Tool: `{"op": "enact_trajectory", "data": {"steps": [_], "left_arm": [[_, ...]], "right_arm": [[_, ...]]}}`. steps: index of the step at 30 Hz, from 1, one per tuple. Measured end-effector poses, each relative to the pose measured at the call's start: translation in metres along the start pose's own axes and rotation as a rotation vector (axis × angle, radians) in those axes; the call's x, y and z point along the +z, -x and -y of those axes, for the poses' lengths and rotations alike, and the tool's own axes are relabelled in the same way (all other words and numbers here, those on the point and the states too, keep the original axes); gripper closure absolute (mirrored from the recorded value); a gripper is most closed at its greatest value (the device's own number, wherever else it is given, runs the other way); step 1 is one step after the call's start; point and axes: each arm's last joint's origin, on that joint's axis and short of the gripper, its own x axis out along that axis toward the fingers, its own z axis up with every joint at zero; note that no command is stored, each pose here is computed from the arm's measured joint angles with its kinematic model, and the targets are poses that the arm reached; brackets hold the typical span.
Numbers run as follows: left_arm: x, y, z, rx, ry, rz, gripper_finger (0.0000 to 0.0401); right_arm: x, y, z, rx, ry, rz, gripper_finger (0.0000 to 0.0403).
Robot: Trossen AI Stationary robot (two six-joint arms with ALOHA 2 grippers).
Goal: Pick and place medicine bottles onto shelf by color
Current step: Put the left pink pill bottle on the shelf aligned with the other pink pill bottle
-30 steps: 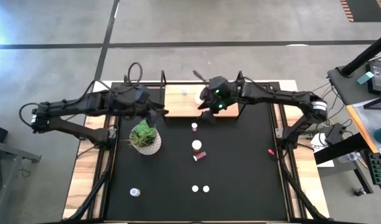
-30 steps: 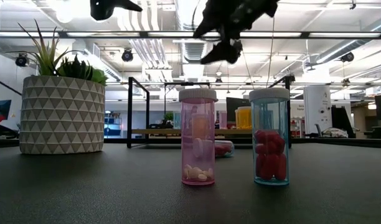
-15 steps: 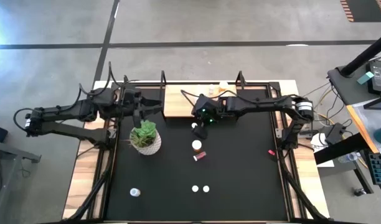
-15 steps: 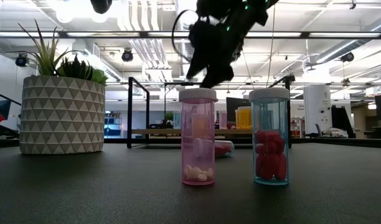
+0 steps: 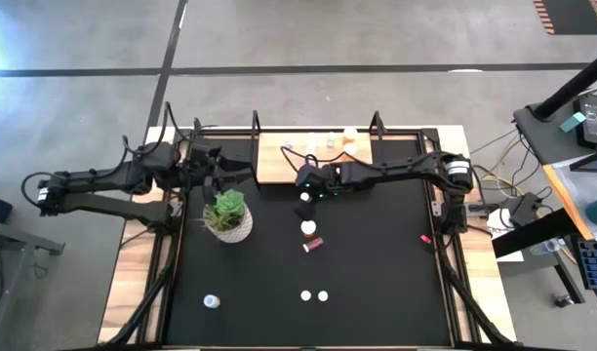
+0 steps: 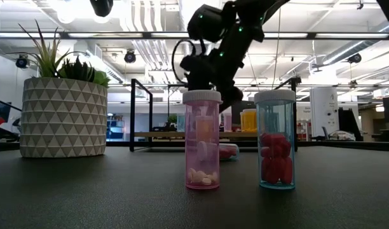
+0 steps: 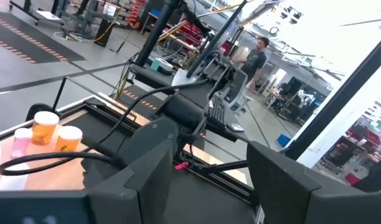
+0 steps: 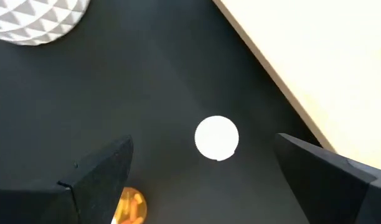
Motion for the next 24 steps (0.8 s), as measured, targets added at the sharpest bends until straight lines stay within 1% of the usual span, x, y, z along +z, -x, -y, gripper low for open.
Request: {"op": "enact_trajectory", "data": {"steps": [5,17,20,24], "left_arm": [[0.000,0.001,0.000,-0.001,0.001,-0.001,0.0211],[0.000,0.000,0.000,0.000,0.001,-0.003,0.0211],[0.000,-0.001,0.000,0.001,0.000,-0.004,0.0211],[0.000,-0.001,0.000,-0.002,0.000,-0.004,0.0211]], "right_arm": [[-0.001,-0.005,0.001,-0.021,-0.047,-0.001,0.0023],[-0.002,-0.008,0.002,-0.046,-0.084,0.004,0.0025],[-0.004,-0.015,0.002,-0.054,-0.087,-0.013,0.0040],[-0.008,-0.024,0.001,-0.063,-0.090,-0.035,0.0079]]}}
